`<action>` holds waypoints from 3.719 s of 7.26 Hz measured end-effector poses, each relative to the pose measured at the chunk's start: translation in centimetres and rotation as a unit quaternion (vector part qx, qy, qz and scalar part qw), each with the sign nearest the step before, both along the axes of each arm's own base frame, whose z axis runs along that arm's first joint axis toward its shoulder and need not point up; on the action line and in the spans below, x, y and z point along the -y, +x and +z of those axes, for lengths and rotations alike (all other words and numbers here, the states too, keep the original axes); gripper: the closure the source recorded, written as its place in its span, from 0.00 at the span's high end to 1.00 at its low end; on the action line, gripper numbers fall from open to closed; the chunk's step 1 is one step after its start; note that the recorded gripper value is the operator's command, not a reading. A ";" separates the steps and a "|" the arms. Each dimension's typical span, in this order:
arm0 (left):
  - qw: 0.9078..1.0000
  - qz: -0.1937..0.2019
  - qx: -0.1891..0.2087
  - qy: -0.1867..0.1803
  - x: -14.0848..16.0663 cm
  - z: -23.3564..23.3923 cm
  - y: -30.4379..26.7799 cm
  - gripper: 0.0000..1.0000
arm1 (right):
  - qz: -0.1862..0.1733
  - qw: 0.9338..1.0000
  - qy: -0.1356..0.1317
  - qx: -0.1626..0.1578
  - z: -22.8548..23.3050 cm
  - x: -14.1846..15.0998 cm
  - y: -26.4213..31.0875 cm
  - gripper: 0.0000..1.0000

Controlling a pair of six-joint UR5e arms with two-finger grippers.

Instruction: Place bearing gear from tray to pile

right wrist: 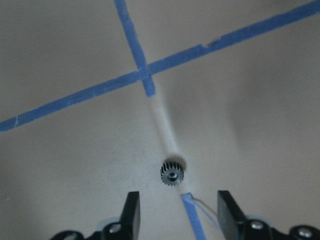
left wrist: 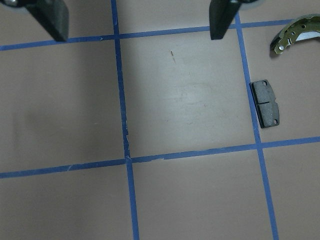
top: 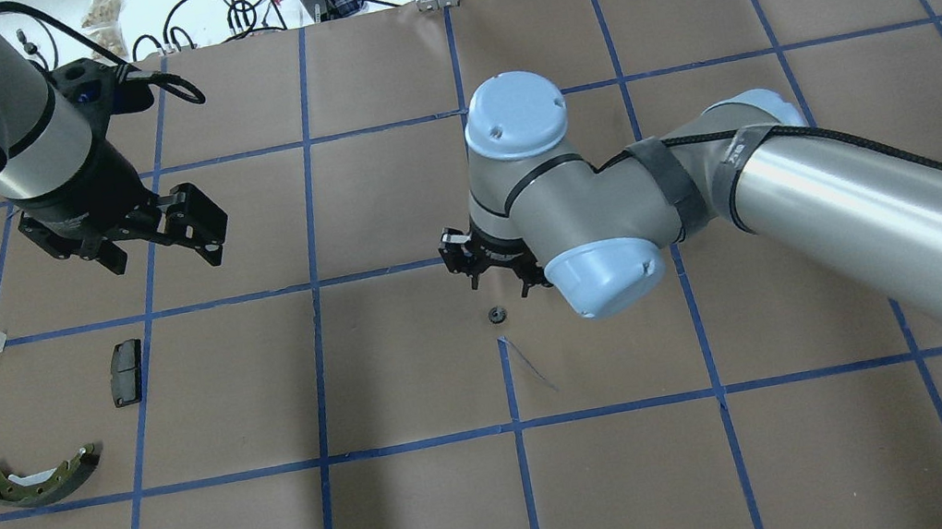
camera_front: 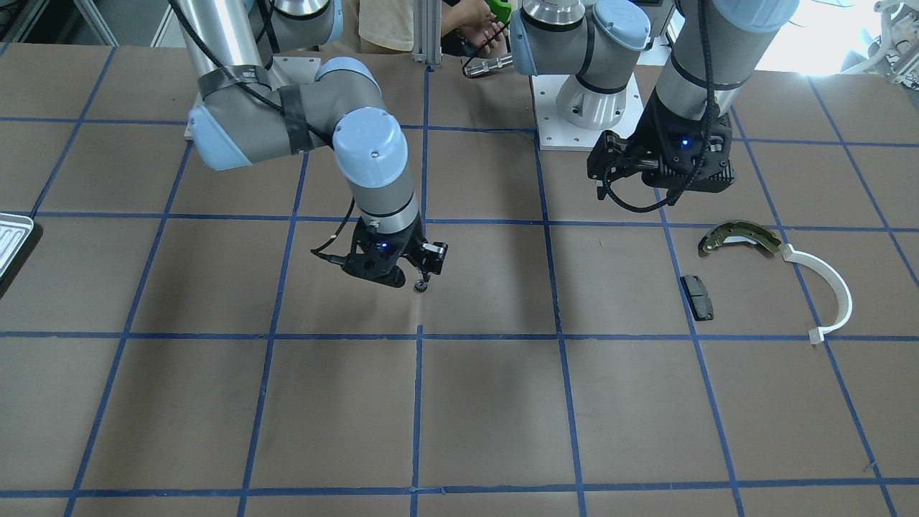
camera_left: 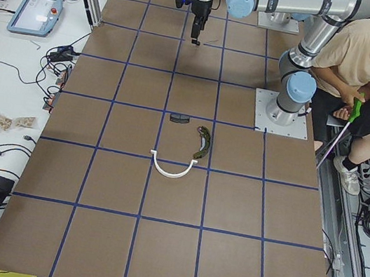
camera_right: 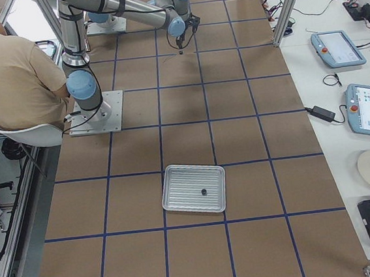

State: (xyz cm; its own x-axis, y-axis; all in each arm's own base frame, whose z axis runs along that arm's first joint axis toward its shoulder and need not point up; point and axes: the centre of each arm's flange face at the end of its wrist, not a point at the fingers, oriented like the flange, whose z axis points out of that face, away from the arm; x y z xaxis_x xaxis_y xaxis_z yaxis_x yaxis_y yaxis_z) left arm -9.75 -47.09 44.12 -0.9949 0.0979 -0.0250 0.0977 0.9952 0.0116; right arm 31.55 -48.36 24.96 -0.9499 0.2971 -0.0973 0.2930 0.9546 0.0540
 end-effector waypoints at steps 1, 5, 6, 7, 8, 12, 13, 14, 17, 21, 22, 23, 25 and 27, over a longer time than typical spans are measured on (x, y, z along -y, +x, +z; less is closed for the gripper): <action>1.000 0.005 -0.002 0.002 0.3 -0.4 0.0 1.00 | 0.024 1.000 0.006 -0.008 1.0 1.7 -4.1 1.00; 0.998 0.035 -0.046 0.007 2.0 -4.9 -4.4 1.00 | 0.198 0.976 0.004 -0.090 4.4 7.1 -26.2 1.00; 0.998 0.026 -0.053 0.003 2.6 -6.8 -7.7 1.00 | 0.221 0.970 0.003 -0.097 4.9 7.6 -32.3 1.00; 0.998 0.010 -0.056 0.003 2.7 -9.5 -11.5 1.00 | 0.230 0.968 0.004 -0.105 4.8 7.4 -39.8 1.00; 0.998 -0.005 -0.057 0.002 2.5 -12.5 -14.9 1.00 | 0.225 0.968 0.012 -0.107 4.1 6.4 -46.7 1.00; 0.997 -0.063 -0.053 0.017 0.7 -22.5 -23.2 1.00 | 0.178 0.980 -0.001 -0.090 -2.5 0.2 -69.0 1.00; 0.996 -0.068 -0.054 0.012 0.7 -24.0 -24.2 1.00 | 0.185 0.978 -0.009 -0.096 -4.4 0.0 -72.2 1.00; 0.996 -0.075 -0.055 0.006 0.5 -25.2 -25.4 1.00 | 0.203 0.974 -0.014 -0.101 -5.4 0.2 -74.4 1.00; 0.995 -0.086 -0.052 0.009 -0.2 -27.1 -26.7 0.86 | 0.232 0.967 -0.031 -0.098 -5.8 0.8 -76.2 1.00; 0.994 -0.093 -0.048 0.015 -0.8 -27.7 -26.7 0.00 | 0.252 0.963 -0.027 -0.087 -7.4 1.1 -76.6 0.78; 0.994 -0.094 -0.047 0.015 -0.8 -27.7 -26.7 0.00 | 0.253 0.963 -0.026 -0.087 -7.5 1.1 -76.6 0.68; 0.994 -0.096 -0.048 0.013 -0.7 -27.4 -26.7 0.00 | 0.253 0.963 -0.025 -0.088 -7.5 1.1 -76.6 0.53; 0.994 -0.102 -0.049 0.006 -0.3 -25.9 -26.4 0.00 | 0.254 0.963 -0.025 -0.087 -7.5 1.0 -76.6 0.37; 0.994 -0.109 -0.024 0.013 1.7 -23.7 -24.2 0.00 | 0.254 0.963 -0.024 -0.087 -7.4 1.0 -76.5 0.19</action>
